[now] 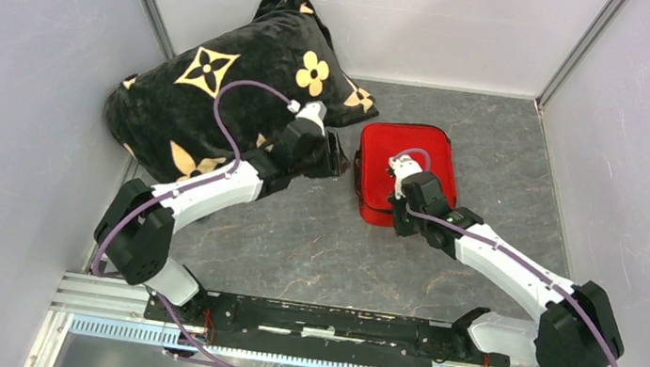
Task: Organize the medicine kit
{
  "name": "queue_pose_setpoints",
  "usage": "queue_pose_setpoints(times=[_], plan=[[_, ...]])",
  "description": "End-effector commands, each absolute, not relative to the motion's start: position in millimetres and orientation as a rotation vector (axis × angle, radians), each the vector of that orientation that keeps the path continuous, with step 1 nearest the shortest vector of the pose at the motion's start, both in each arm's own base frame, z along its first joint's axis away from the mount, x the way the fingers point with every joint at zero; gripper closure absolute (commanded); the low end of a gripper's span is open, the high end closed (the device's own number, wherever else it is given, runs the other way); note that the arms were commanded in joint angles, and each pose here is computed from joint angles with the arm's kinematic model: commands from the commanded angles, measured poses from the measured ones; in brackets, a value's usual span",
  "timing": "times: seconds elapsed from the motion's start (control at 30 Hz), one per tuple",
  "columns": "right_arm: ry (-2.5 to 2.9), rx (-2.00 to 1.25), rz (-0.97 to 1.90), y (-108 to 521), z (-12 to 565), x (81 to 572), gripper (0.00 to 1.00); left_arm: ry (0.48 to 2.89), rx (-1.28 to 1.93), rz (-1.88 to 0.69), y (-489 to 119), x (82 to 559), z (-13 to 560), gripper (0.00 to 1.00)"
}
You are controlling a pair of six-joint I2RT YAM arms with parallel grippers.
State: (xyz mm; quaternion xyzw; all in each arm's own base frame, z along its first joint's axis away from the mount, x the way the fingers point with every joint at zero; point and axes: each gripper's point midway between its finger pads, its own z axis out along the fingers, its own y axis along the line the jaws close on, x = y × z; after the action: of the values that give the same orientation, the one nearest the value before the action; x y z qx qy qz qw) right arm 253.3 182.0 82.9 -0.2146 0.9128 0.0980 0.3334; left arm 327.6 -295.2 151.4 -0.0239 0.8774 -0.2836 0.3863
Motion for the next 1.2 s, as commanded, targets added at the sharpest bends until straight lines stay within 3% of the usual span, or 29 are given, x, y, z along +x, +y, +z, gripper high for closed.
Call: queue_pose_setpoints(times=[0.0, 0.27, 0.53, 0.77, 1.0, 1.17], plan=[[2.377, -0.429, 0.069, 133.4, 86.8, 262.3, 1.0, 2.182, 0.017, -0.722, -297.8, 368.3, 173.9, 0.36], [2.393, -0.144, 0.068, 82.8, 73.3, 268.8, 1.0, 2.129, 0.241, -0.764, -343.2, 427.0, 174.4, 0.28], [2.383, -0.154, 0.164, 87.9, 74.8, 275.3, 1.0, 2.156, 0.358, -0.751, -348.1, 480.1, 137.1, 0.26], [2.372, -0.154, 0.169, 86.2, 78.6, 280.7, 1.0, 2.16, 0.442, -0.847, -361.4, 492.4, 120.7, 0.28], [2.369, -0.179, 0.198, 91.3, 81.9, 285.5, 1.0, 2.108, 0.482, -1.093, -383.6, 468.6, 124.1, 0.35], [2.366, -0.188, 0.205, 92.7, 82.4, 286.6, 1.0, 2.139, 0.504, -1.13, -389.2, 460.5, 108.4, 0.41]])
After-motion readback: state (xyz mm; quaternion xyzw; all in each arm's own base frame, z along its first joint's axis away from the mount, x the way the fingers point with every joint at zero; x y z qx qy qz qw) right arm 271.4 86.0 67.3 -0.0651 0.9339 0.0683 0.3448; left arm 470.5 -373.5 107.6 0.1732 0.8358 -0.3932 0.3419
